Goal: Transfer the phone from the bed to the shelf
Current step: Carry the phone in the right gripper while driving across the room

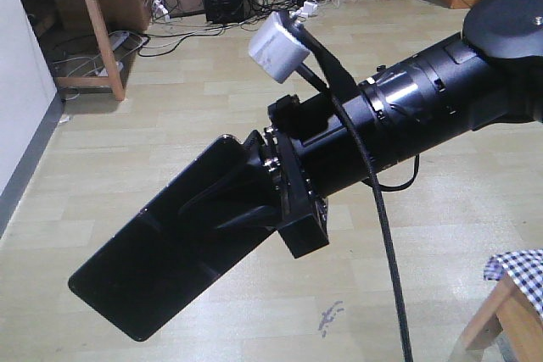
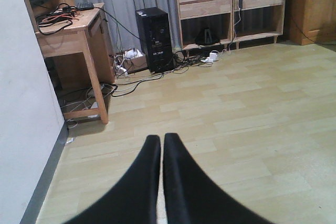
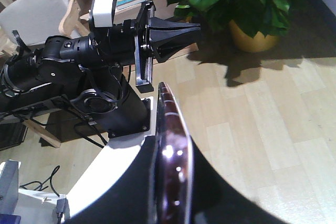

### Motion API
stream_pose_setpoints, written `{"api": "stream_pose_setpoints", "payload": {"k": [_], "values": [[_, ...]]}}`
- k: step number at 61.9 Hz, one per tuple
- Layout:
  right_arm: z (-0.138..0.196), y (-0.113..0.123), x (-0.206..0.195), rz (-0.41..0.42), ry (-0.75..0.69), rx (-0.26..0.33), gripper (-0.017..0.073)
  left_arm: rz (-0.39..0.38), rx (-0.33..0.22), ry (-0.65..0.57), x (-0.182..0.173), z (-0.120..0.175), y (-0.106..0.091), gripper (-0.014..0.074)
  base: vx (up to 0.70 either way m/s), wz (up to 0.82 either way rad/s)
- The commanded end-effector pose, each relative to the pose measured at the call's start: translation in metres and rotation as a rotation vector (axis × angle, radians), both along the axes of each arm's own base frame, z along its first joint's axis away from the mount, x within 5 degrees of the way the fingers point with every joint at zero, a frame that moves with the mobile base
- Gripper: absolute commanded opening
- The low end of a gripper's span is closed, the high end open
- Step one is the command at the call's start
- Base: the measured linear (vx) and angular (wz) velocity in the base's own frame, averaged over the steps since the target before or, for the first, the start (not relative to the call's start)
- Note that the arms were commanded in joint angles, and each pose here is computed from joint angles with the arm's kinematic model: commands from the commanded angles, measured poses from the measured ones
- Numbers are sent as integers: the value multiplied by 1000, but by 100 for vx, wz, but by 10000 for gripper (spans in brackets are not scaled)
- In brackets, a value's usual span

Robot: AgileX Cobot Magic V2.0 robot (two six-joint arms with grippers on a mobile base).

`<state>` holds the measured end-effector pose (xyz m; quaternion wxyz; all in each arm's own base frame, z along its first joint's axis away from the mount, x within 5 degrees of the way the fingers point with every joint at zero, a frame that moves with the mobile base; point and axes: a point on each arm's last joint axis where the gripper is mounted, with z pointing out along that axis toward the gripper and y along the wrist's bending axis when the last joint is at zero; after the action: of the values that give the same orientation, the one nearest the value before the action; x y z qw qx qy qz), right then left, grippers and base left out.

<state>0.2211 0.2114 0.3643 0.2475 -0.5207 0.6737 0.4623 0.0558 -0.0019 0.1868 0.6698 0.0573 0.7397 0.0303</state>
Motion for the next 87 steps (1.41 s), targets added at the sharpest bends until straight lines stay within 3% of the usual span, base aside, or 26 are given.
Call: {"api": "stream_pose_setpoints", "payload": {"k": [1, 87], "values": [[25, -3, -14, 50, 6, 93, -3, -1, -18, -101, -1, 15, 0, 1, 18, 1], [25, -3, -13, 49, 6, 93, -3, -1, -18, -101, -1, 15, 0, 1, 13, 1]]}}
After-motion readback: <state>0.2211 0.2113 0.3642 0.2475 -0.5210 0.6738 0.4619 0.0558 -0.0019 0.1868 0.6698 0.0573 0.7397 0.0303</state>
